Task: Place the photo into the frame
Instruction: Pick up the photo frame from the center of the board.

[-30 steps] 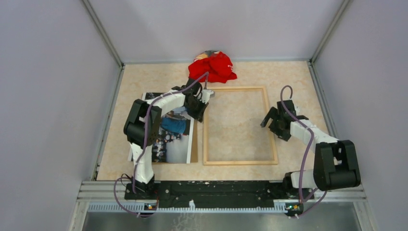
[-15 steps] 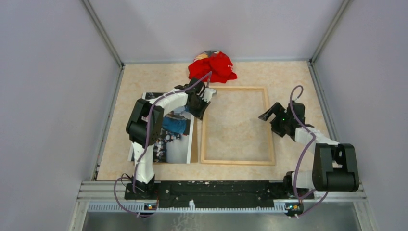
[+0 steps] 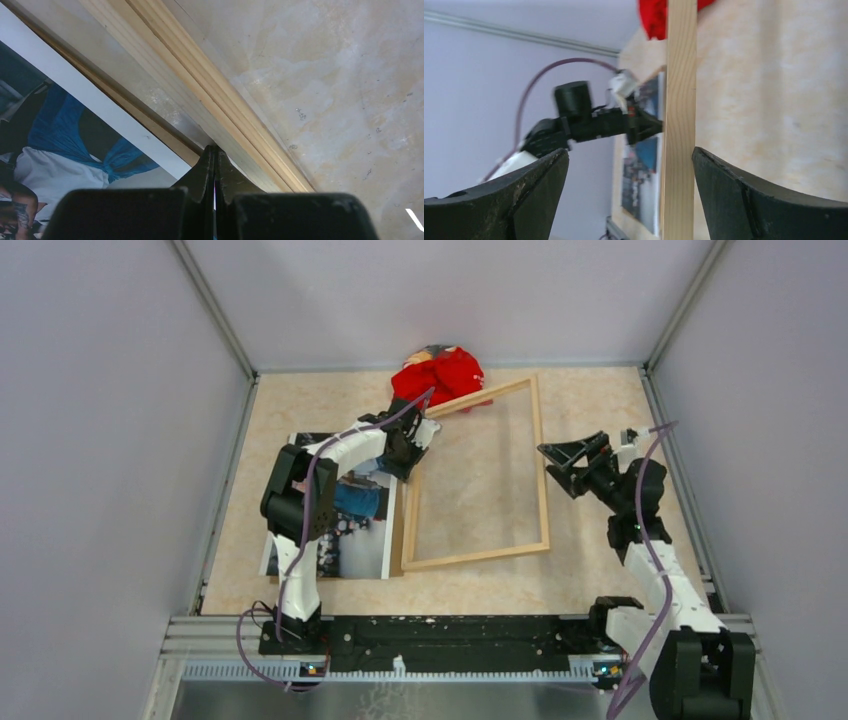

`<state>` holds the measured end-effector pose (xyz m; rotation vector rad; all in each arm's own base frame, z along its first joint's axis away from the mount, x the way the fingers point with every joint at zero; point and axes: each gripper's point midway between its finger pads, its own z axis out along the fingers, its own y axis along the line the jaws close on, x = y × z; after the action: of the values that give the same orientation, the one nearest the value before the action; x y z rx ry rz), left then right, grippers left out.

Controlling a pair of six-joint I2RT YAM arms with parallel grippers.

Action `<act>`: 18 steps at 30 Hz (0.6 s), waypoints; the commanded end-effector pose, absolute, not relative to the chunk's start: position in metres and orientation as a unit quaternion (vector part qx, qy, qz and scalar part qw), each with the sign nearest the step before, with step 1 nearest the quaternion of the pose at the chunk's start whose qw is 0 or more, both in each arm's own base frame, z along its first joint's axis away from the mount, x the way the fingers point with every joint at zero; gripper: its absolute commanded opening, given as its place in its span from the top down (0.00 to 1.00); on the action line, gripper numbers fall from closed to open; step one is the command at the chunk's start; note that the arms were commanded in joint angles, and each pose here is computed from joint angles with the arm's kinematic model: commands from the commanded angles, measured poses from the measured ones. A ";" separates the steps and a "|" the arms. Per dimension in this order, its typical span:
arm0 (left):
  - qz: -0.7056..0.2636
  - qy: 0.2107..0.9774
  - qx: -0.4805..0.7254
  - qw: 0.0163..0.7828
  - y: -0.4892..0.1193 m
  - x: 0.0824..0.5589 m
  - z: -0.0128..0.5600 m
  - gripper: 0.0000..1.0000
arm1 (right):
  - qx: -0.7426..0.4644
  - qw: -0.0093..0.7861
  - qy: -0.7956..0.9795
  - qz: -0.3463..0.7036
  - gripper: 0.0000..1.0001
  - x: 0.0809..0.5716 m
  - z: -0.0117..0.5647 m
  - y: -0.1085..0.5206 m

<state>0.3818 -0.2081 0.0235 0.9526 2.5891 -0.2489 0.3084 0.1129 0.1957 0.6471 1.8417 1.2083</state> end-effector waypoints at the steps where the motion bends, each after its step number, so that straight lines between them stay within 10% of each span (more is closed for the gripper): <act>1: -0.194 0.894 0.372 0.155 -0.265 0.351 0.011 1.00 | 0.160 0.302 0.688 0.640 0.08 0.254 0.252 0.170; 18: -0.187 0.894 0.375 0.160 -0.256 0.343 0.024 1.00 | 0.099 0.267 0.665 0.691 0.12 0.265 0.296 0.248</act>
<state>0.3627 -0.2494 0.0256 1.0413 2.5342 -0.4545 0.2588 0.2447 0.2505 0.3892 1.9184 1.8678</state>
